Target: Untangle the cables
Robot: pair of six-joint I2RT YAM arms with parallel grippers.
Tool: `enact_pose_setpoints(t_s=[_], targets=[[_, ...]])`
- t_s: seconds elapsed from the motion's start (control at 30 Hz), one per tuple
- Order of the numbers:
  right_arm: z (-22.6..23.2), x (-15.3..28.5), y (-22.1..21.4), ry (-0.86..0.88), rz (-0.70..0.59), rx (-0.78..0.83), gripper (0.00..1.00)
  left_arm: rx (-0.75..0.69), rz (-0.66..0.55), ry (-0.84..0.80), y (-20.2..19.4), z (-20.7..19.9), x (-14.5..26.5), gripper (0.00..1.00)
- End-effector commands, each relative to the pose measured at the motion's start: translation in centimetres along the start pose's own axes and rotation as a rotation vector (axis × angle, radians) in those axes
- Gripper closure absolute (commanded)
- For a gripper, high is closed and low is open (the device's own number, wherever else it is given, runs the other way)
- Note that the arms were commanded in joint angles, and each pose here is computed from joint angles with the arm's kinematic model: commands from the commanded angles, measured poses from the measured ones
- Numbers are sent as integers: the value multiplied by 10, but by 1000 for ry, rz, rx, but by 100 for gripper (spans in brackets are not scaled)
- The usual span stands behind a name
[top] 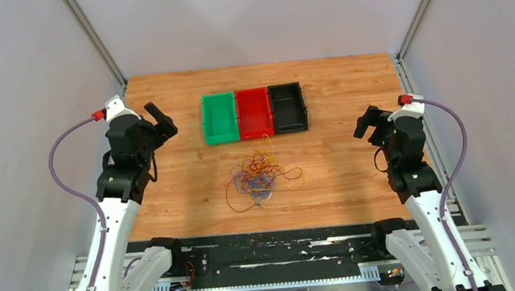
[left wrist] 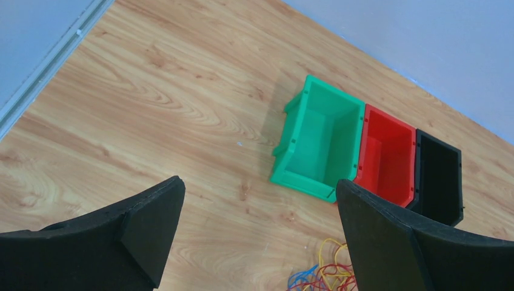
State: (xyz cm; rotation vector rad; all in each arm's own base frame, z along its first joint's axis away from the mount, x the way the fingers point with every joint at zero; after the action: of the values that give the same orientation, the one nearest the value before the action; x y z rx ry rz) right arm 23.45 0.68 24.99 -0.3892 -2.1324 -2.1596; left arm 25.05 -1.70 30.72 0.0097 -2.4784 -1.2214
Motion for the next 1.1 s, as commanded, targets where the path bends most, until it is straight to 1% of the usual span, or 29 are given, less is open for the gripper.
enact_pose_setpoints(t_s=[0.0, 0.07, 0.13, 0.23, 0.3, 0.4, 0.53, 0.67, 0.77, 0.83, 0.87, 0.93, 1.0, 1.07], targets=[[3, -2, 0, 42, 23, 10, 0, -15, 56, 10, -12, 7, 1, 0], [10, -2, -1, 96, 43, 2, 0, -14, 80, -9, -18, 7, 0, 0], [27, -2, 1, 264, 53, 65, 0, -18, 119, -29, -25, 7, 0, 0], [52, -4, 0, 481, 127, 64, 0, -18, 209, -78, -43, 6, -2, 0], [67, -6, -6, 593, 176, 59, 1, -28, 265, -68, -55, 10, -7, 0], [86, -10, -22, 681, 249, 110, 1, -41, 381, -57, -78, 18, -12, 0], [121, -11, -38, 771, 303, 234, 2, -60, 544, -111, -121, 16, -14, 0], [169, -11, -53, 912, 278, 363, 4, -114, 685, -202, -169, 3, -10, 0], [204, -17, -65, 1069, 209, 434, 9, -93, 784, -293, -200, -8, -11, 0], [219, -22, -70, 1146, 195, 453, 11, -84, 853, -332, -216, -13, -12, 1], [226, -23, -70, 1203, 187, 460, 13, -91, 883, -334, -223, -14, -13, 2], [239, -26, -75, 1296, 180, 474, 13, -112, 905, -308, -233, -14, -18, 5], [248, -30, -84, 1371, 166, 509, 15, -130, 915, -280, -241, -13, -24, 7], [254, -37, -91, 1413, 166, 542, 17, -151, 953, -278, -249, -13, -26, 10]])
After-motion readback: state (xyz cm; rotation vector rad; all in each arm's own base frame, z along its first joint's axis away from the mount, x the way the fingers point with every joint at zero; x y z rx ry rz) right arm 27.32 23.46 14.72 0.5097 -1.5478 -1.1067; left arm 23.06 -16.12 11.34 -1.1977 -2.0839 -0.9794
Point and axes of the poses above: each gripper's point midway between its finger pads, its own x axis back along the fingers, its own z axis along the line the jaws close on, y = z × x, the point moved 6 cm from there along x, back along the fingers, and after that the axes turned 13 degrees about x, right-handed, at the moved point
